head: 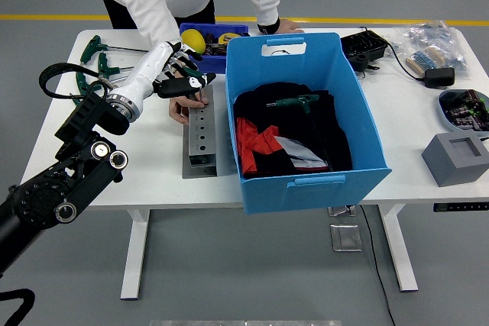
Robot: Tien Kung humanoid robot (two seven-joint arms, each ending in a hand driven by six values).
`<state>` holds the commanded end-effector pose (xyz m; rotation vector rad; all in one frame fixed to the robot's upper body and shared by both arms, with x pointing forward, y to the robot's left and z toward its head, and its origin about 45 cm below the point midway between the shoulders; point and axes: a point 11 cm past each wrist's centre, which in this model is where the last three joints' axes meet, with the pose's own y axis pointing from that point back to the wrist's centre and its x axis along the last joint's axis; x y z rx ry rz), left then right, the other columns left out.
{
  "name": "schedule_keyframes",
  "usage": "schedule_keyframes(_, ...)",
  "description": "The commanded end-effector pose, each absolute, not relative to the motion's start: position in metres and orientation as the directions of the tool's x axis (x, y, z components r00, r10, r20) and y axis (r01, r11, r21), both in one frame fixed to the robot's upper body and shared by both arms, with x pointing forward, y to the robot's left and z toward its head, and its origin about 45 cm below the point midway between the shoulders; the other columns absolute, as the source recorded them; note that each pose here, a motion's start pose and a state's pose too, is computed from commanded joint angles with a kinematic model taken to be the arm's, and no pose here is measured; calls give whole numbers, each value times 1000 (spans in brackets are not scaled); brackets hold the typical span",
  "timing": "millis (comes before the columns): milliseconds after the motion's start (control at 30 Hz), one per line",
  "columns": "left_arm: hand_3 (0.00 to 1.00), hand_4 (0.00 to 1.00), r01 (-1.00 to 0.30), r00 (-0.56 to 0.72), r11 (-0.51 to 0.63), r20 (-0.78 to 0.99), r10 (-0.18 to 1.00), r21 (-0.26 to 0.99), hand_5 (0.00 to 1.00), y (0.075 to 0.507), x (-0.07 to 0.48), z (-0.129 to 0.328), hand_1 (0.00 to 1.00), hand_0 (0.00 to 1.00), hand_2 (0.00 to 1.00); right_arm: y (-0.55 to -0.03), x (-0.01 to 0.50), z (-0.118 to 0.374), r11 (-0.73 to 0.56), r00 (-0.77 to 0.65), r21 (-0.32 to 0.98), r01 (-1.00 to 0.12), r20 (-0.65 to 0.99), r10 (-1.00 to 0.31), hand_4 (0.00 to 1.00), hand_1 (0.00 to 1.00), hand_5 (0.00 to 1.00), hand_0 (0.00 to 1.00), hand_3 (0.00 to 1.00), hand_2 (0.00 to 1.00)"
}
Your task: Lift tool from toolbox,place it in box,lift tool from toolbox,place it in box
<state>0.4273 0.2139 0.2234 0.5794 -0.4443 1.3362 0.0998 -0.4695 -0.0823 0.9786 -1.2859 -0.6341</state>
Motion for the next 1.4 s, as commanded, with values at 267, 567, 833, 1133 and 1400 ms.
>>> schedule_keyframes(267, 718, 719, -960, 113, 21, 320, 940, 279, 615, 228, 422, 196, 500, 329, 647, -469, 102, -82, 474, 201, 871, -129, 491, -848, 803, 632, 636, 631, 549, 684)
schedule_keyframes(567, 796, 717, -896, 80, 75, -6, 997, 438, 675, 225, 418, 168, 510, 340, 677, -469, 103, -82, 473, 203, 871, -130, 491, -847, 802, 632, 635, 633, 549, 684)
schedule_keyframes(833, 881, 760, -834, 9, 164, -283, 959, 528, 810, 217, 417, 152, 515, 341, 672, -468, 104, -82, 472, 203, 871, -132, 490, -848, 803, 633, 635, 635, 549, 683)
schedule_keyframes(1133, 895, 767, -780, -108, 249, -516, 850, 574, 835, 213, 419, 145, 515, 343, 678, -467, 105, -82, 469, 204, 873, -135, 488, -849, 803, 632, 636, 636, 549, 684)
schedule_keyframes(1400, 895, 773, -783, -104, 248, -513, 852, 570, 859, 215, 427, 145, 518, 344, 679, -467, 107, -82, 468, 209, 873, -139, 488, -848, 803, 632, 636, 636, 549, 683)
